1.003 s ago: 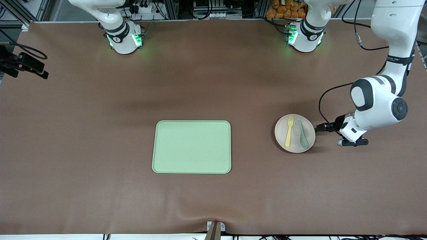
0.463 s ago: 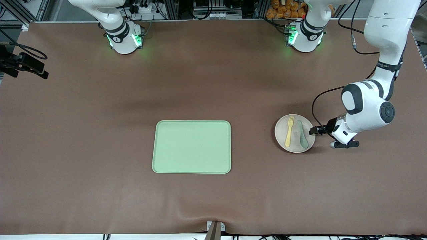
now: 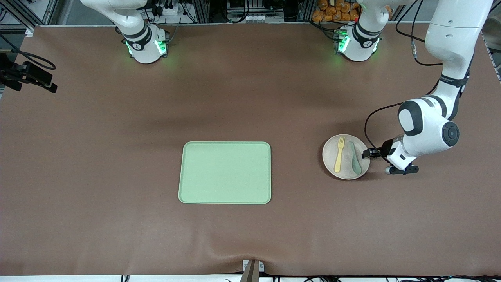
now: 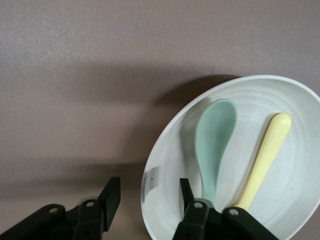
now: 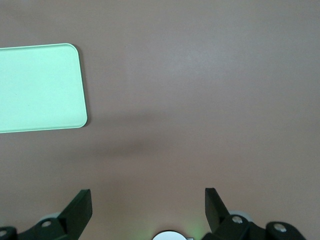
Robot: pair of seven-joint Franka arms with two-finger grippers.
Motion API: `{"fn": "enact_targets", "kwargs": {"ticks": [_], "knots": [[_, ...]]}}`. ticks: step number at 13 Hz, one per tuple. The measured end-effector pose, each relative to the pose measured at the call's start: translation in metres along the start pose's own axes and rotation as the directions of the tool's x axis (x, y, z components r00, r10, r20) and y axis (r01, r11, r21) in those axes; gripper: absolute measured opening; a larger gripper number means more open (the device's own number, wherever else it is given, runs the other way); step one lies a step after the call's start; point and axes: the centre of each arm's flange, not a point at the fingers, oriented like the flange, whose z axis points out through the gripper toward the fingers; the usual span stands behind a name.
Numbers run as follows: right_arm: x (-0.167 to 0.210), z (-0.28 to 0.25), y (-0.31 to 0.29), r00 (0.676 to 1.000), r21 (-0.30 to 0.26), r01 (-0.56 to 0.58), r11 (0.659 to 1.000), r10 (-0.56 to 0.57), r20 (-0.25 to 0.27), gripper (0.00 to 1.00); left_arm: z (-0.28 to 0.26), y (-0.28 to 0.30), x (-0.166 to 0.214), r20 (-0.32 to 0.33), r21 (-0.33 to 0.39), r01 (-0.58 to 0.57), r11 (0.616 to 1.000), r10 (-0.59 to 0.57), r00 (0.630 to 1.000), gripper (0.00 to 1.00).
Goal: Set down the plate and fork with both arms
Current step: 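Close the left gripper on the white plate's rim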
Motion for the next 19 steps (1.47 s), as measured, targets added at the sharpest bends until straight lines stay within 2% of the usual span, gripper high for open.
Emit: {"fn": "enact_targets", "kwargs": {"ticks": [2,5,6,7,9,14,15,19], "knots": [[0.0,0.0,0.0,1.0,0.002,0.0,1.0,0.0,0.0,1.0,0.004,-0.001,0.0,0.006,0.0,-0.002,1.0,0.002,1.0,0.44],[0.0,0.0,0.0,1.0,0.003,0.001,1.0,-0.001,0.0,1.0,0.006,-0.002,0.0,0.009,0.001,-0.019,1.0,0.019,1.0,0.41],[0.0,0.0,0.0,1.0,0.004,0.001,1.0,-0.001,0.0,1.0,0.006,-0.002,0.0,0.009,0.001,-0.021,1.0,0.021,1.0,0.34],[0.0,0.0,0.0,1.0,0.004,0.001,1.0,-0.001,0.0,1.0,0.007,-0.002,0.0,0.01,0.001,-0.021,1.0,0.021,1.0,0.34],[0.0,0.0,0.0,1.0,0.004,0.001,1.0,-0.001,0.0,1.0,0.011,-0.003,0.0,0.016,0.001,-0.021,1.0,0.021,1.0,0.19],[0.0,0.0,0.0,1.0,0.004,0.0,1.0,0.0,0.0,1.0,0.014,0.0,0.003,0.016,0.0,-0.028,1.0,0.028,0.999,0.12],[0.0,0.0,0.0,1.0,0.004,0.0,1.0,0.0,0.0,1.0,0.012,0.001,0.004,0.013,-0.002,-0.037,0.999,0.037,0.999,0.07],[0.0,0.0,0.0,1.0,0.004,0.0,1.0,0.0,-0.003,1.0,0.008,0.005,0.008,0.002,-0.004,-0.078,0.997,0.078,0.997,0.04]]}}
